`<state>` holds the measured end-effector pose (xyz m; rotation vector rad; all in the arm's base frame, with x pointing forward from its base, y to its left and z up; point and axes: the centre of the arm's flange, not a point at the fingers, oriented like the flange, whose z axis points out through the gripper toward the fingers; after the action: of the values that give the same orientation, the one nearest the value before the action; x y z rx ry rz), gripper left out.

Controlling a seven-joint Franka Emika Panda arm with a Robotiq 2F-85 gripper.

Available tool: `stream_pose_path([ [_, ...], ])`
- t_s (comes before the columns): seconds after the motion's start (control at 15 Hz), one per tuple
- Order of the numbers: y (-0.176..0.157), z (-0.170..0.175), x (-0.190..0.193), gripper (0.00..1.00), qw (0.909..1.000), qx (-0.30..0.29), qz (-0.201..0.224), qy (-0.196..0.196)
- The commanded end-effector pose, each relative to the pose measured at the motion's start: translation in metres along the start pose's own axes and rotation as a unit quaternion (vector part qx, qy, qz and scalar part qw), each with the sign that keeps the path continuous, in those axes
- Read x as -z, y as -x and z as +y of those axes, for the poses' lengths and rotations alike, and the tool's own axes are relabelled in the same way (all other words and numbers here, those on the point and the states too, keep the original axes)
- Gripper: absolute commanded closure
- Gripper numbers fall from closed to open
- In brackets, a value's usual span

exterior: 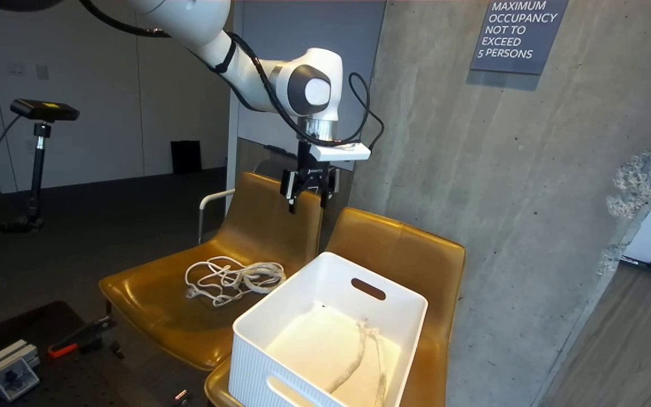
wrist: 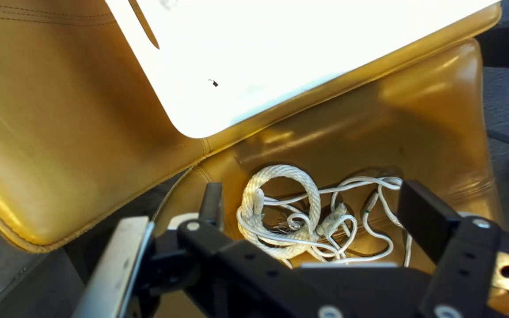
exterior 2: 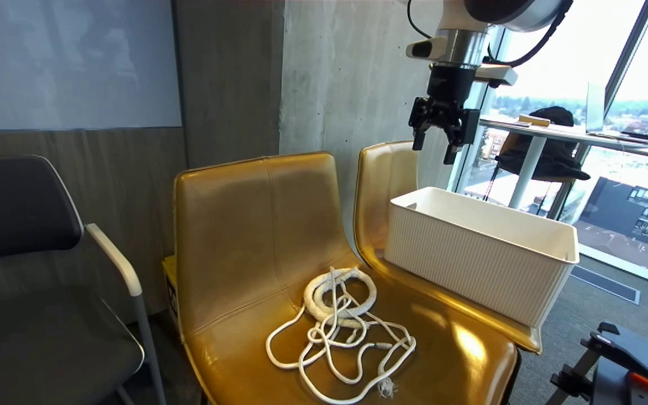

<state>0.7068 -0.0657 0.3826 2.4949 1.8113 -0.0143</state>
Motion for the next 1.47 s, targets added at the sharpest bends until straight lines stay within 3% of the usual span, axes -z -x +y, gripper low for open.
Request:
stream_pose_path([
  [0.0, -0.003, 0.0, -0.002, 0.0, 1.0, 0.002, 0.001, -0.001],
  [0.2, -0.007, -0.001, -0.004, 0.0, 1.0, 0.005, 0.001, -0.002],
  [0.67, 0.08, 0.003, -0.019, 0.0, 0.9993, -0.027, -0.023, -0.014],
  [1.4, 0.173, -0.069, -0.175, 0.0, 0.9877, -0.133, -0.06, 0.055],
])
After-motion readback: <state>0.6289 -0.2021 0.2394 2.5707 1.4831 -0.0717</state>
